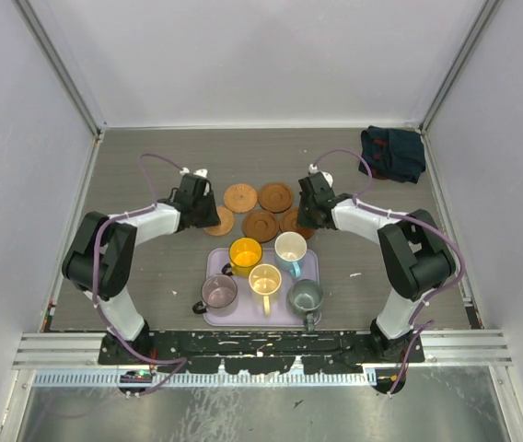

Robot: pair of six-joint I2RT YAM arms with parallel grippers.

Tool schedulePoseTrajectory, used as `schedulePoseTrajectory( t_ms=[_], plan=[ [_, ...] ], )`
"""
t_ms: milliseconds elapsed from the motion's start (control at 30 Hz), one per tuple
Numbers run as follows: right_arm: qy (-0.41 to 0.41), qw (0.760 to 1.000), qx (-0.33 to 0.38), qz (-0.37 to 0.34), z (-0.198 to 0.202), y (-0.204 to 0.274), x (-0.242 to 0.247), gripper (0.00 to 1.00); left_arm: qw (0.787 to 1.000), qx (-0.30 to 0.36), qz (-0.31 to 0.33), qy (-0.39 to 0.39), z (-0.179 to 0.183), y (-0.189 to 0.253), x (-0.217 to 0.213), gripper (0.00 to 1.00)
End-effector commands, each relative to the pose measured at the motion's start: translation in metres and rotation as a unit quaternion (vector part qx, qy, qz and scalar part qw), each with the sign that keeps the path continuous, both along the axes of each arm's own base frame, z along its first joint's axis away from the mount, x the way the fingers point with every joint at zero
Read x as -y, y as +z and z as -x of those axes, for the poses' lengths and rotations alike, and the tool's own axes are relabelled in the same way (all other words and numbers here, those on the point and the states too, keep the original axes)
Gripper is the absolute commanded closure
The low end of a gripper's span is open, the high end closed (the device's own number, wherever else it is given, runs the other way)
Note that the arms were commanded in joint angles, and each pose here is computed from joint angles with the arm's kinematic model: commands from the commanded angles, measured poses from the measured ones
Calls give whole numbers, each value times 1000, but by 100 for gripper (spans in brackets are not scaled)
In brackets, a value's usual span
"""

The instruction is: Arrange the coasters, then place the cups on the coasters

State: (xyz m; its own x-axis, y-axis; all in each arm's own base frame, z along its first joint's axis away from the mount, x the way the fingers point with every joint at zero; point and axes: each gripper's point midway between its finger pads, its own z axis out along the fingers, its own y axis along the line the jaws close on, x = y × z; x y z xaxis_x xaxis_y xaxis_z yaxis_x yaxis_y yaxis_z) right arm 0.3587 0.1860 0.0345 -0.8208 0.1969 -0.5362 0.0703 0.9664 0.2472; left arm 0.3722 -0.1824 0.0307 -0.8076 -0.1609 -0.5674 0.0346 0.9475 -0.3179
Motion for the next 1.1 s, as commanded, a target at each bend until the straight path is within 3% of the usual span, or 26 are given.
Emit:
schedulePoseTrajectory(
  t_ms=[0,367,633,1067],
  plan=[
    [-6,1000,21,-10,-11,9,-6,82,1000,-4,5,2,-7,-2,6,83],
    [-31,999,5,19,-13,-3,5,82,1000,-8,-10,0,-10,-2,3,83],
    [-58,998,-5,36,-18,-9,23,82,1000,-14,-9,-22,-33,-5,18,83],
    [-160,985,-11,58,-57,-23,98,82,996,-15,36,-79,-45,-4,58,84]
  ],
)
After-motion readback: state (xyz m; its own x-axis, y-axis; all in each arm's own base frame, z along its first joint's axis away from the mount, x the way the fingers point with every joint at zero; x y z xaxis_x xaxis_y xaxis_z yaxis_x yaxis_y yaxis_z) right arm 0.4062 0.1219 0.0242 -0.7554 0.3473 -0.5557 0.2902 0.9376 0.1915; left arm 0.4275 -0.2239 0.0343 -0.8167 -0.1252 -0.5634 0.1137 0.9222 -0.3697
